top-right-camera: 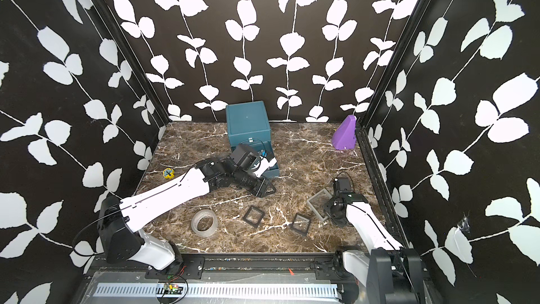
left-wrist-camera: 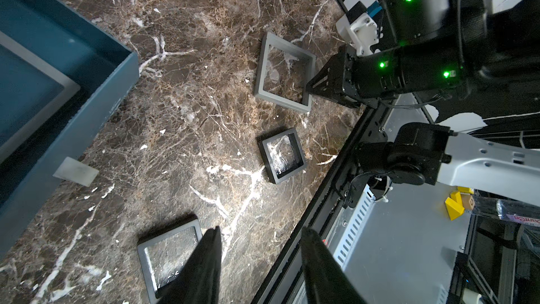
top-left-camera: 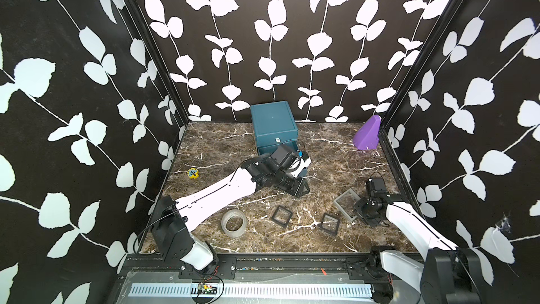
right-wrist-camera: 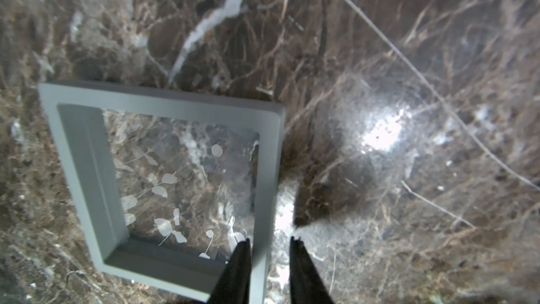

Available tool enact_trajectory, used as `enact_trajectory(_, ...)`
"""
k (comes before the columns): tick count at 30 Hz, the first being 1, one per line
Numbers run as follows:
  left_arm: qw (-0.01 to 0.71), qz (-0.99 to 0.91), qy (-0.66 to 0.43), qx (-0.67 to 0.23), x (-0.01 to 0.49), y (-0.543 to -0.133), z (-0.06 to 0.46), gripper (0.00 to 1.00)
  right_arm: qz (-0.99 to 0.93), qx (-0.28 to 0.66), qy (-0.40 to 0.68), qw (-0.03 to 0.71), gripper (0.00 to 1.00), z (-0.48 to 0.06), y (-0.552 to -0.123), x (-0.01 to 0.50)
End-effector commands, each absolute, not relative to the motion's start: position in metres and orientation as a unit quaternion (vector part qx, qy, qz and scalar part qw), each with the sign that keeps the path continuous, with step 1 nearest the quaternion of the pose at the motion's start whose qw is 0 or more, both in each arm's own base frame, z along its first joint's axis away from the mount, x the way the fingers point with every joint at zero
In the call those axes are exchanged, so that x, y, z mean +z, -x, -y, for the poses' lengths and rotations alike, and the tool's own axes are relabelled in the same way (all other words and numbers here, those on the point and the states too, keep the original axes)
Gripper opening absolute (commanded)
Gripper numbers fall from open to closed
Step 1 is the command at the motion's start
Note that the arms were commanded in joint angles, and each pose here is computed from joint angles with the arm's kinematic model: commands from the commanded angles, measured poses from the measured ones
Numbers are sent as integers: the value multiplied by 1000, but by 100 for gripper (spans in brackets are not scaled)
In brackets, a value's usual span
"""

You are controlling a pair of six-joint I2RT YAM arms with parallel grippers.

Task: Place the brooch boxes into the drawer by color
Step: Pick up the brooch box from the center of the board.

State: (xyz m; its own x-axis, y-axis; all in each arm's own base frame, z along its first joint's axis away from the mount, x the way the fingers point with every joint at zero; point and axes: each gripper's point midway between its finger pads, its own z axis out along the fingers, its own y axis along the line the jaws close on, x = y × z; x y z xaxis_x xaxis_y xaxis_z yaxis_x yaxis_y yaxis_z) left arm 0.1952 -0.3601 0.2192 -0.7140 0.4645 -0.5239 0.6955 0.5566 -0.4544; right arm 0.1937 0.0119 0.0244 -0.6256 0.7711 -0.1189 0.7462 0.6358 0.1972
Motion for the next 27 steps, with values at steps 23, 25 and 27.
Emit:
enact_trajectory(23, 236, -877, -255, -330, 253, -213, 335, 41, -940, 46, -296, 165, 0, -10, -228, 109)
enact_trajectory(25, 244, -882, -233, -331, 256, -220, 326, 41, -946, 53, -269, 175, 0, -20, -237, 127)
enact_trajectory(27, 252, -884, -212, -330, 260, -228, 317, 41, -952, 57, -243, 179, 0, -31, -244, 142)
